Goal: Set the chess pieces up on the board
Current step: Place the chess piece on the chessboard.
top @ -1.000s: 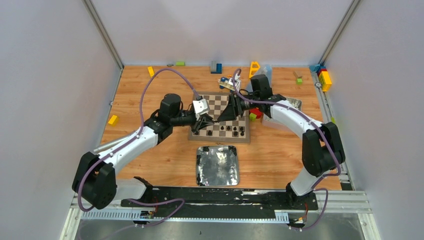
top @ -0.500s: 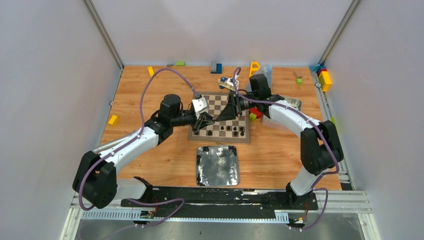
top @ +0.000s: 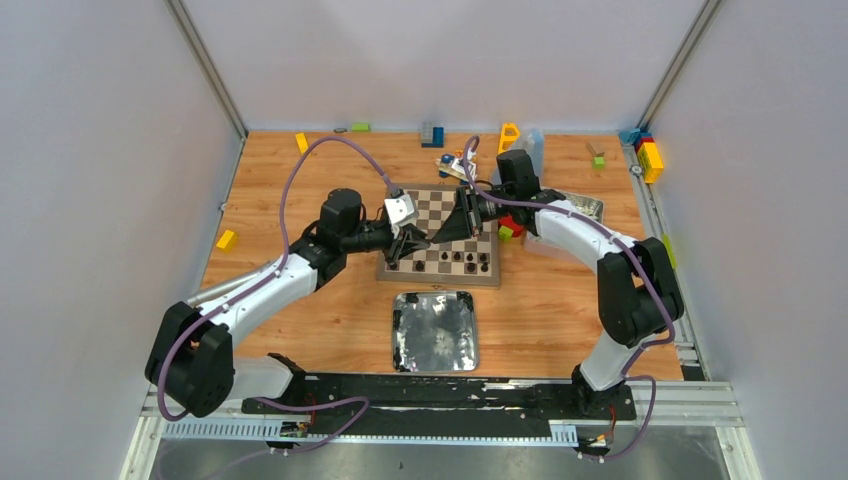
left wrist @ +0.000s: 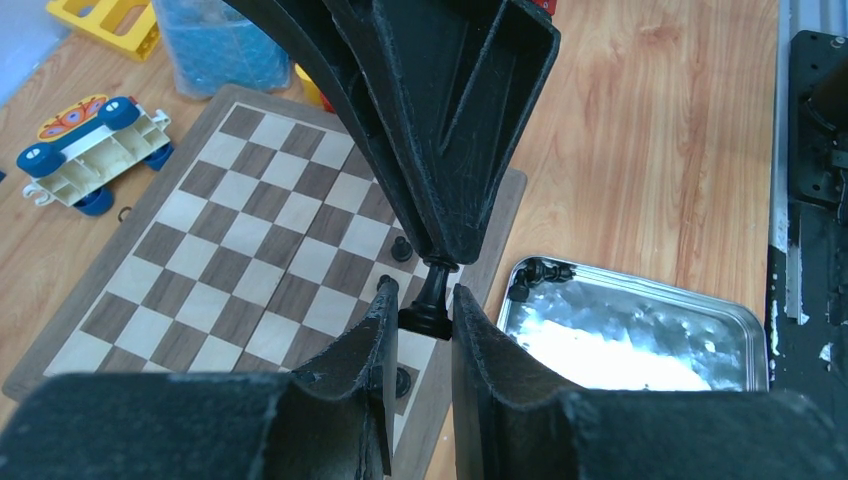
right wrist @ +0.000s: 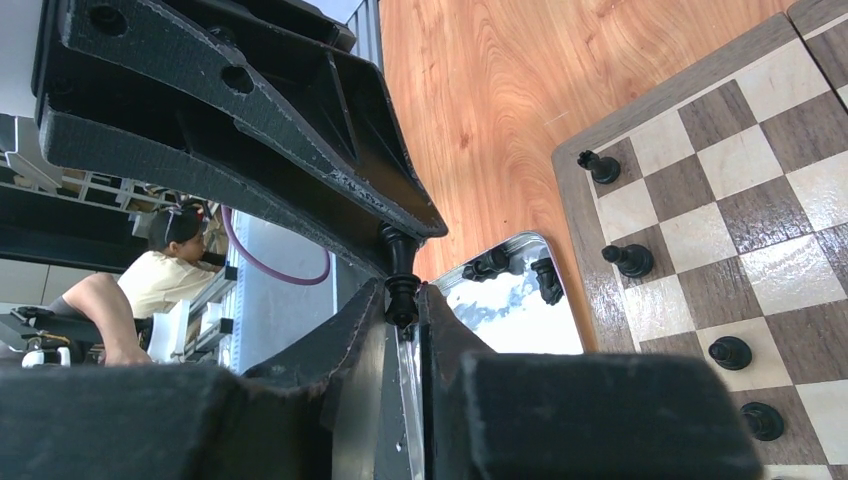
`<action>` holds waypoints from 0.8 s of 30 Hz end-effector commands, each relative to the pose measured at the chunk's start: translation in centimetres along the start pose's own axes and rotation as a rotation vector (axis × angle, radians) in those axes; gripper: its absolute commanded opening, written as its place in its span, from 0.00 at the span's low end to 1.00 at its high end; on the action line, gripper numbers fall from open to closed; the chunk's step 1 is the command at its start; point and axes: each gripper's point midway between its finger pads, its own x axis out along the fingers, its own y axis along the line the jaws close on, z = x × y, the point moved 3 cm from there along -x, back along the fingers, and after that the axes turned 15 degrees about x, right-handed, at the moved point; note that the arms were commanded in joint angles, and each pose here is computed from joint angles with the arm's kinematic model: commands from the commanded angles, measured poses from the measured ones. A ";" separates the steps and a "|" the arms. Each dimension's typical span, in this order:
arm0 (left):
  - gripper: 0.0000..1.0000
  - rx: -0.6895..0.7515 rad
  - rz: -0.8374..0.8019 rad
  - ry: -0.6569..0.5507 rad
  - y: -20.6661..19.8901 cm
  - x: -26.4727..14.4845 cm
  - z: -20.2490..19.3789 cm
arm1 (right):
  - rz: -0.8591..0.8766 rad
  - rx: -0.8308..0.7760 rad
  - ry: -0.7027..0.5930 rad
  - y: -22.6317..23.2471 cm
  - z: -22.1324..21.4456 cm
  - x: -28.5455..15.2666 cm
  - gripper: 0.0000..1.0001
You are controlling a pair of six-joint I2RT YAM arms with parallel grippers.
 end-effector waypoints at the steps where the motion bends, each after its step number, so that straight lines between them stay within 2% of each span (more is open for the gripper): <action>1: 0.05 0.012 0.026 -0.016 0.4 0.2 0.3 | 0.041 -0.053 0.003 1.0 0.6 0.1 0.12; 4: 0.18 0.025 0.017 -0.011 0.3 0.1 0.2 | 0.029 -0.066 -0.004 1.1 0.8 -0.1 0.02; 5: 0.27 0.034 0.012 -0.005 0.2 0.1 0.1 | 0.020 -0.074 -0.005 1.0 0.9 -0.1 0.00; 8: 0.42 0.066 0.004 0.011 0.1 -0.2 0.0 | -0.024 -0.100 -0.009 0.8 1.1 -0.3 0.00; 12: 0.74 0.114 0.040 0.058 0.5 -1.4 0.2 | -0.151 -0.155 -0.026 -0.1 1.5 -1.0 0.00; 16: 0.86 0.131 0.070 0.122 1.1 -3.3 0.0 | -0.290 -0.210 -0.022 -1.3 1.3 -2.1 0.00; 24: 0.99 0.044 0.273 0.329 3.9 -8.8 -1.5 | -0.583 -0.263 0.093 -3.0 1.6 -4.2 0.00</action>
